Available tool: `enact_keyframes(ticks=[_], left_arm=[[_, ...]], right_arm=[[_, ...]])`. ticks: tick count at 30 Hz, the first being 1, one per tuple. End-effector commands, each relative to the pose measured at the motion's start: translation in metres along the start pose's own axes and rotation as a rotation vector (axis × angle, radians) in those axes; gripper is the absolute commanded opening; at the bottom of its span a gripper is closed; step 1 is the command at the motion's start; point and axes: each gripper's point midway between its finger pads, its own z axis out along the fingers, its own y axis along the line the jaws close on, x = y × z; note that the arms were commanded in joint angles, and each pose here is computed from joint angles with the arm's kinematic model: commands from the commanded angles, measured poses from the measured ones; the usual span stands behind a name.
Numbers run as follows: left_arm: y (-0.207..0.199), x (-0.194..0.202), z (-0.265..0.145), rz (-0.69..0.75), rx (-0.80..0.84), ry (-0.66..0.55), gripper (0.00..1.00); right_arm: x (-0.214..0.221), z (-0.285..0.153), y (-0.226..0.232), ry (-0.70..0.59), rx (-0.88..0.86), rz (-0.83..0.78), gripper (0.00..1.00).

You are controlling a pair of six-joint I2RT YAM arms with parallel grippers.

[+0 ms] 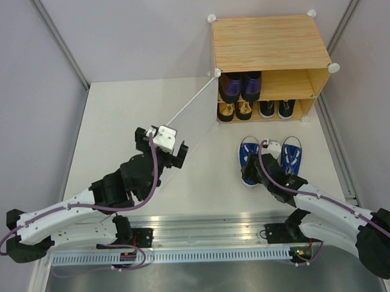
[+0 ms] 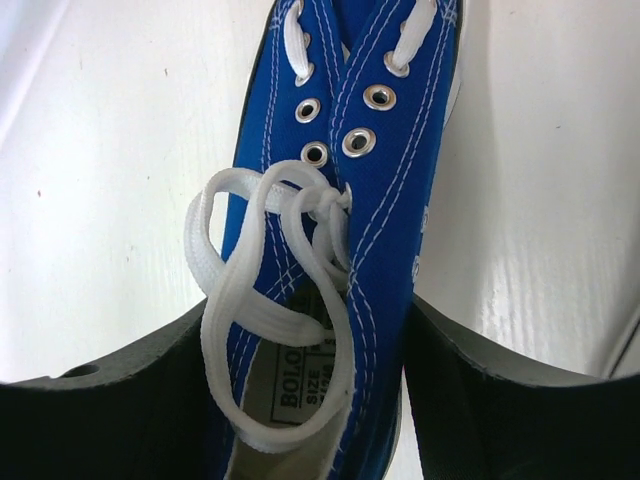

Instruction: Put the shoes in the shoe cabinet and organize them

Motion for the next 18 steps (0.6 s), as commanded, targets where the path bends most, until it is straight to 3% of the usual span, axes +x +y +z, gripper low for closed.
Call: enact_keyframes(ticks=[1, 6, 13, 15, 16, 18], left_arm=[[0.005, -0.003, 0.002, 0.008, -0.036, -0.014, 1.00], [0.005, -0.005, 0.001, 0.001, -0.029, -0.017, 1.00], [0.008, -0.005, 0.001, 0.006, -0.041, -0.016, 1.00], [0.006, -0.004, 0.001, 0.008, -0.039, -0.015, 1.00], [0.005, -0.004, 0.002, 0.011, -0.034, -0.012, 1.00], [0.005, -0.003, 0.002, 0.010, -0.034, -0.012, 1.00]], right_arm=[[-0.023, -0.015, 0.009, -0.061, -0.040, -0.021, 0.01], [-0.026, -0.025, 0.015, -0.062, -0.091, -0.044, 0.01], [0.015, -0.010, 0.022, 0.077, -0.153, -0.069, 0.01], [0.021, -0.006, 0.020, 0.103, -0.134, -0.083, 0.19], [0.022, -0.005, 0.018, 0.111, -0.122, -0.090, 0.47], [0.020, -0.005, 0.017, 0.110, -0.104, -0.093, 0.61]])
